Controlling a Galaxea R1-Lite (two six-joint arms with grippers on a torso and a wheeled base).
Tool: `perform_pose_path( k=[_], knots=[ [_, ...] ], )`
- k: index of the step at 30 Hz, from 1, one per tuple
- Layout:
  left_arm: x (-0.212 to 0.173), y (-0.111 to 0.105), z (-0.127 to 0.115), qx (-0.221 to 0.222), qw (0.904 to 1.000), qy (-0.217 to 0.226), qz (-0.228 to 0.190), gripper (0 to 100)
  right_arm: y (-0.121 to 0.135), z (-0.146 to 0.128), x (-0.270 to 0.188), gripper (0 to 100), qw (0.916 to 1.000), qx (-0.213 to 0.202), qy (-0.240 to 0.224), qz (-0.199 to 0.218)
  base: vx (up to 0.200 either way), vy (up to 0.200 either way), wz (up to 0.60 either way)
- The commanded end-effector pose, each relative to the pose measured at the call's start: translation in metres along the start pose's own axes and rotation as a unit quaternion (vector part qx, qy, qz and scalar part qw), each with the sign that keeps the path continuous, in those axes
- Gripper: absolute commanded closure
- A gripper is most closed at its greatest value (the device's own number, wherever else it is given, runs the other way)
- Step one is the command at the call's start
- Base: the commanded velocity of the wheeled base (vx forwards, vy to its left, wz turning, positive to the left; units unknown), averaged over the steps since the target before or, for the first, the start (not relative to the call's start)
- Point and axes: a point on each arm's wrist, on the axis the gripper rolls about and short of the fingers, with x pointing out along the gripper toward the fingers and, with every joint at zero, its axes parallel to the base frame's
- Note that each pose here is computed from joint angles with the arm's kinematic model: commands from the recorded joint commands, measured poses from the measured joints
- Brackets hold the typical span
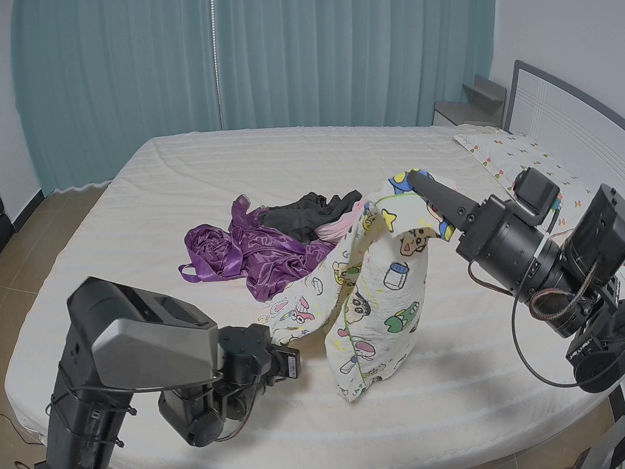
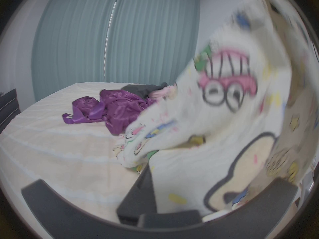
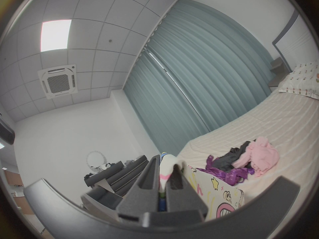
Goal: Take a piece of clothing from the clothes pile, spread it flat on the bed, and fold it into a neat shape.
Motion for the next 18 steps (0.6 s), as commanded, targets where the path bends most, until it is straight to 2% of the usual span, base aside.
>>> perform_pose_path(
  k=[1, 3, 6, 7, 8, 9, 10, 13, 15, 16, 17, 18],
  knots=[
    [-0.050, 0.018, 0.057, -0.068, 0.9957, -0.063, 0.005, 100, -0.028, -0.007, -0.018, 100, 0.9979, -0.004, 0.015, -0.063, 0.000, 0.000, 0.00],
    [-0.070, 0.024, 0.074, -0.075, 0.9939, -0.081, -0.002, 100, -0.038, -0.002, -0.019, 100, 0.9962, -0.008, 0.001, -0.087, 0.000, 0.000, 0.00],
    [-0.087, 0.033, 0.087, -0.050, 0.9938, -0.099, -0.009, 100, -0.048, 0.008, -0.017, 100, 0.9939, -0.012, -0.016, -0.108, 0.000, 0.000, 0.00],
    [-0.091, 0.034, 0.098, -0.050, 0.9913, -0.121, -0.009, 100, -0.048, 0.012, -0.015, 100, 0.9936, -0.014, -0.026, -0.109, 0.000, 0.000, 0.00],
    [-0.092, 0.034, 0.099, -0.051, 0.9910, -0.123, -0.010, 100, -0.048, 0.013, -0.015, 100, 0.9936, -0.015, -0.028, -0.108, 0.000, 0.000, 0.00],
    [-0.096, 0.034, 0.114, -0.054, 0.9867, -0.153, -0.013, 100, -0.047, 0.019, -0.012, 100, 0.9927, -0.016, -0.044, -0.112, 0.000, 0.000, 0.00],
    [-0.100, 0.032, 0.128, -0.057, 0.9822, -0.178, -0.018, 100, -0.044, 0.026, -0.009, 100, 0.9908, -0.020, -0.067, -0.116, 0.000, 0.000, 0.00],
    [-0.112, 0.028, 0.161, -0.055, 0.9776, -0.202, -0.019, 100, -0.034, 0.048, 0.000, 100, 0.9849, -0.027, -0.121, -0.121, 0.000, 0.000, 0.00],
    [-0.125, 0.024, 0.190, -0.060, 0.9736, -0.219, -0.023, 100, -0.023, 0.064, 0.001, 100, 0.9828, -0.032, -0.140, -0.117, 0.000, 0.000, 0.00],
    [-0.125, 0.024, 0.190, -0.060, 0.9736, -0.219, -0.023, 100, -0.023, 0.064, 0.001, 100, 0.9828, -0.032, -0.140, -0.117, 0.000, 0.000, 0.00],
    [-0.134, 0.019, 0.211, -0.064, 0.9700, -0.233, -0.029, 100, -0.014, 0.076, -0.001, 100, 0.9823, -0.036, -0.148, -0.110, 0.000, 0.000, 0.00],
    [-0.138, 0.018, 0.222, -0.066, 0.9680, -0.240, -0.028, 100, -0.009, 0.082, -0.002, 100, 0.9819, -0.038, -0.153, -0.105, 0.000, 0.000, 0.00]
  ],
)
